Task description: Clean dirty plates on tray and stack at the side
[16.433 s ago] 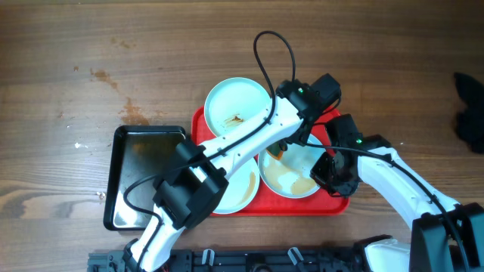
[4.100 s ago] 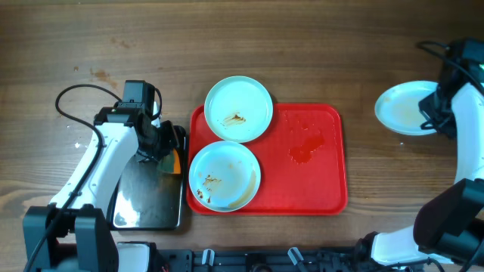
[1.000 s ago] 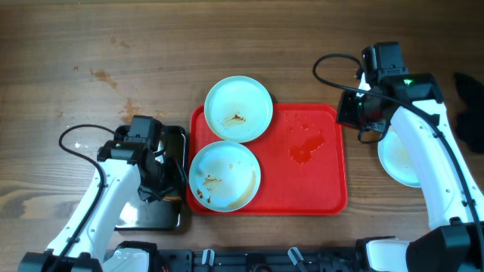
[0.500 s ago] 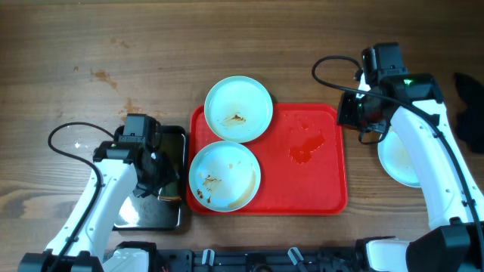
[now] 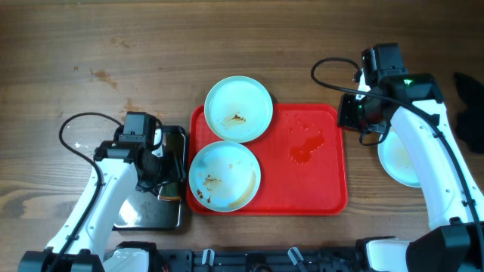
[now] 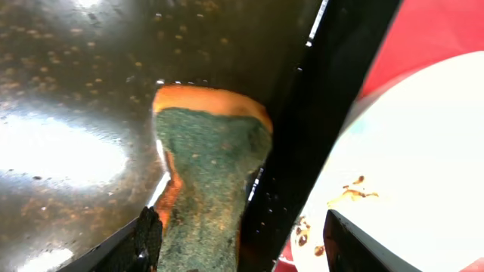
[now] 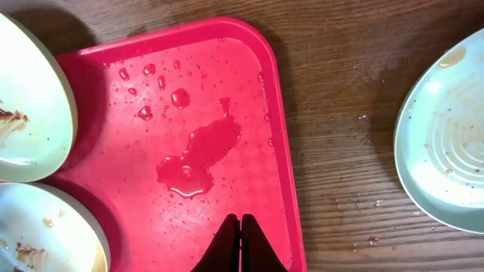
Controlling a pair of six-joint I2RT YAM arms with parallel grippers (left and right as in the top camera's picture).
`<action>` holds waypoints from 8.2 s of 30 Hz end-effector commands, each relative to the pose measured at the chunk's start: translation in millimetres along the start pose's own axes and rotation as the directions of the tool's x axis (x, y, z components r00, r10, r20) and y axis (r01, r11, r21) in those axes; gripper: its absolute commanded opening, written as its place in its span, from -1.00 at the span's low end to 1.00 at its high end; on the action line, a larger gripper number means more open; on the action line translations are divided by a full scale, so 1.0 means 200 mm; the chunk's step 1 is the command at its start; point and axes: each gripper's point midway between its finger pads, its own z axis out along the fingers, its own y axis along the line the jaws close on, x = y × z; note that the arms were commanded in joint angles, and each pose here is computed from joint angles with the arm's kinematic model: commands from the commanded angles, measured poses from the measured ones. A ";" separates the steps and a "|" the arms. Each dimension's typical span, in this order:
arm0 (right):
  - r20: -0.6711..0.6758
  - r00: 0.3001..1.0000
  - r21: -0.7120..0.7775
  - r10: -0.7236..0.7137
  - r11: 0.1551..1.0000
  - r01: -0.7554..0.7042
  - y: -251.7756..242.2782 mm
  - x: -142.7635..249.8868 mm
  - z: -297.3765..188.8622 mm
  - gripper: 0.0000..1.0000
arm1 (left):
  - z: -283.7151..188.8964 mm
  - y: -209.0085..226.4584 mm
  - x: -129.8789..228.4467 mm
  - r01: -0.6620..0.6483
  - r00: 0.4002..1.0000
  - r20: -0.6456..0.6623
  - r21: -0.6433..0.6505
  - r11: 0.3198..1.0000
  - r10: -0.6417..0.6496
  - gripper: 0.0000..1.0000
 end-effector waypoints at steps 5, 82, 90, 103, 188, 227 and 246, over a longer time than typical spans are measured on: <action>0.028 0.999 -0.019 -0.026 0.999 0.027 0.03 -0.01 -0.05 -0.92 | 0.05 0.04 0.01 0.041 0.999 -0.024 -0.034 0.999 -0.042 0.06; 0.020 1.000 -0.018 -0.019 1.000 0.020 0.02 0.00 -0.05 -0.91 | -0.19 0.01 -0.27 0.205 0.978 0.026 0.058 0.977 -0.207 -0.92; 0.002 1.000 -0.056 -0.020 0.998 0.020 0.05 0.01 -0.05 -0.91 | -0.09 0.13 -0.18 0.231 0.968 -0.079 -0.090 0.969 -0.238 -0.92; -0.014 1.000 -0.089 -0.027 0.996 0.025 0.08 0.03 -0.05 -0.92 | 0.25 0.21 -0.24 0.236 0.947 -0.178 -0.171 0.956 -0.266 -0.92; -0.264 0.955 -0.295 -0.137 0.954 0.055 0.92 0.76 0.76 -0.91 | -0.43 -0.33 -0.01 -0.088 0.996 0.027 0.126 0.988 0.085 -0.92; -0.162 0.984 -0.120 -0.080 0.991 0.061 0.54 0.58 0.48 -0.91 | 0.17 -1.19 0.09 -0.406 0.869 -0.023 0.537 0.740 0.494 -0.92; -0.209 0.977 -0.077 -0.047 0.996 0.032 0.52 0.61 0.57 -0.90 | 0.40 -1.24 0.44 -0.255 0.891 -0.189 0.542 0.801 0.413 -0.91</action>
